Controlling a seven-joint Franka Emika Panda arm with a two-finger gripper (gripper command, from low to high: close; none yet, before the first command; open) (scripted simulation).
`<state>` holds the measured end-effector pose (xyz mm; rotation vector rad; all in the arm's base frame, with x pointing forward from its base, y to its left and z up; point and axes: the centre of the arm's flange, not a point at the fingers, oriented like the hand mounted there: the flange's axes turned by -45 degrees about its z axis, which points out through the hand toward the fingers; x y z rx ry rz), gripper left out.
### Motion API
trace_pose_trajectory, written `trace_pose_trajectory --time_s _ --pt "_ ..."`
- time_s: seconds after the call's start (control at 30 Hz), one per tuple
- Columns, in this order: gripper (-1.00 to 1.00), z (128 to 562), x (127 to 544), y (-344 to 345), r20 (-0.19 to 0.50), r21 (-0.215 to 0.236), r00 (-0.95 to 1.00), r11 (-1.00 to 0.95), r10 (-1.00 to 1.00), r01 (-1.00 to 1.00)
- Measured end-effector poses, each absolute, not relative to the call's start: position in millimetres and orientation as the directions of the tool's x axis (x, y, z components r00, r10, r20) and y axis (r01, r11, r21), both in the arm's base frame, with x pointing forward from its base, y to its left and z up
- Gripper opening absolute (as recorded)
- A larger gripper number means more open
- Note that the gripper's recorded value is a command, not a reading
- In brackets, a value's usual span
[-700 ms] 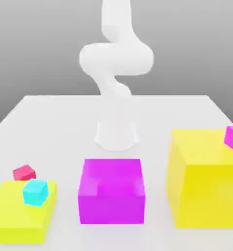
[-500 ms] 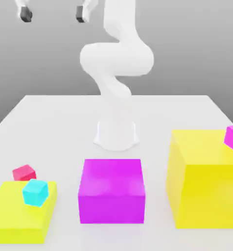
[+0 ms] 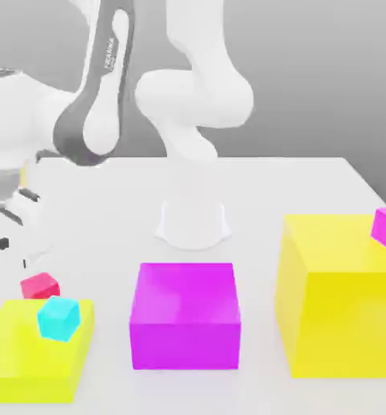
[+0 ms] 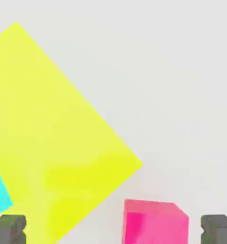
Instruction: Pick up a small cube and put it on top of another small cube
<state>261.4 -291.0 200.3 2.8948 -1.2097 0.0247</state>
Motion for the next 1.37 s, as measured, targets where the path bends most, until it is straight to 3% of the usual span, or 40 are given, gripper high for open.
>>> trace_pose_trajectory --time_s 0.2,0.23,0.47,0.67,1.07,1.23,1.27,1.37 --pt "0.00 138 254 -291 0.001 0.001 0.696 -0.696 -0.718 -0.718" --pt "-1.00 132 254 -290 0.000 0.001 0.695 -0.695 -0.719 -0.719" --pt "-1.00 133 254 -290 0.000 0.000 0.695 -0.695 -0.719 -0.719" --pt "-1.00 186 254 -290 0.000 0.000 0.695 -0.695 -0.719 -0.719" --pt "-1.00 291 375 -218 -0.001 -0.004 0.590 -0.590 -0.807 -0.807" --pt "-1.00 249 386 -209 0.000 -0.002 0.573 -0.573 -0.819 -0.819" --pt "1.00 241 385 -208 0.000 -0.001 0.573 -0.573 -0.820 -0.820" --pt "1.00 241 385 -209 0.000 -0.001 0.572 -0.572 -0.820 -0.820"
